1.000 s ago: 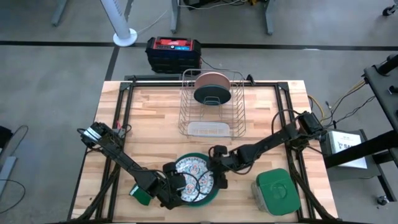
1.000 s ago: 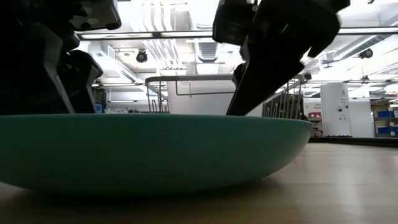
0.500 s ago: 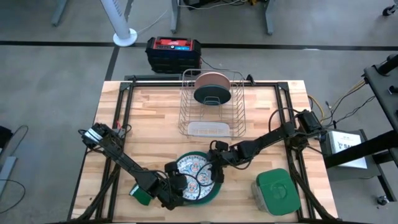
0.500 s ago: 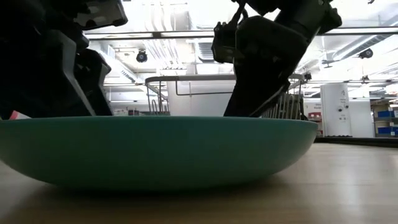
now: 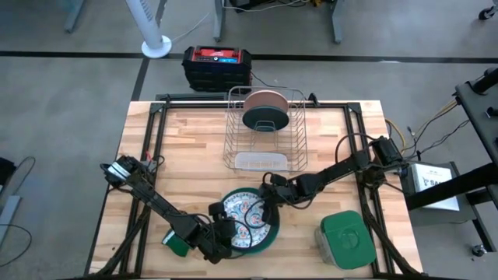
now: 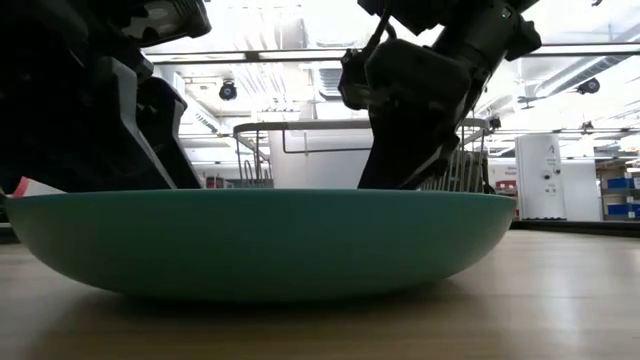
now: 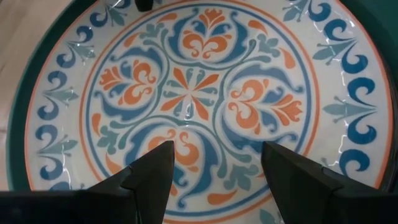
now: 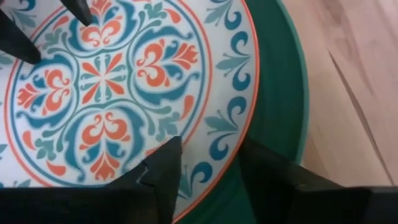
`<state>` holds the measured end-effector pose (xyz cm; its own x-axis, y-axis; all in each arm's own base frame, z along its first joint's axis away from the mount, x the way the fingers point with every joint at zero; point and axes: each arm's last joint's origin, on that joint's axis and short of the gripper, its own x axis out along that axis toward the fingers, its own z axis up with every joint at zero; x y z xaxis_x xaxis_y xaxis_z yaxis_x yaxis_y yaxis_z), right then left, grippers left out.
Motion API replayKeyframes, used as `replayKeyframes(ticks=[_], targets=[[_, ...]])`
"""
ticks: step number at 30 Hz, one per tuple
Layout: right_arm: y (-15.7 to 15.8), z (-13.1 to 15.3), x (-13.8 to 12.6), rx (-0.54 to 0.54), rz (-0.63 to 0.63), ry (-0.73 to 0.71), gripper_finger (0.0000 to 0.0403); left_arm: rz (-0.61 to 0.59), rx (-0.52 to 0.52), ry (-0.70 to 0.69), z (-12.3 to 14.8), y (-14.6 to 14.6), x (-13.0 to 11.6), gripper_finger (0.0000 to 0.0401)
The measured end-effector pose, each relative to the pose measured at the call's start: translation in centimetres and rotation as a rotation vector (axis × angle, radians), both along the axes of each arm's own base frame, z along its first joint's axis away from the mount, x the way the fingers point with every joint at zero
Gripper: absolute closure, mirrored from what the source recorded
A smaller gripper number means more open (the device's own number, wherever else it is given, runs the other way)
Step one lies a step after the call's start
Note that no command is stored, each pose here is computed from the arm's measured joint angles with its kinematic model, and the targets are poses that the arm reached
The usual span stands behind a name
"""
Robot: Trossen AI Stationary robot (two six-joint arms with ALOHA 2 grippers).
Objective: Sort dishes
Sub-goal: Put the white patterned plate in the dishwasher rack
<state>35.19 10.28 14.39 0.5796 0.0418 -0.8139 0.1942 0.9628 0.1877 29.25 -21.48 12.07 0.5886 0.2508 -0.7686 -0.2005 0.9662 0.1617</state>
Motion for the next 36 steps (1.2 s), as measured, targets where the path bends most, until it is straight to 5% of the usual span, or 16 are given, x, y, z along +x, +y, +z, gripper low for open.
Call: replayKeyframes(ticks=[13,36], targets=[[-0.9,-0.2,0.0,-0.038,0.015,-0.005,0.0393,-0.002,0.043,-0.027,0.0,0.0,0.1,0.0168],[0.2,0.9,-0.4,-0.022,0.059,-0.006,0.0401,0.008,0.126,0.082,2.9,-0.7,-0.7,0.0168]])
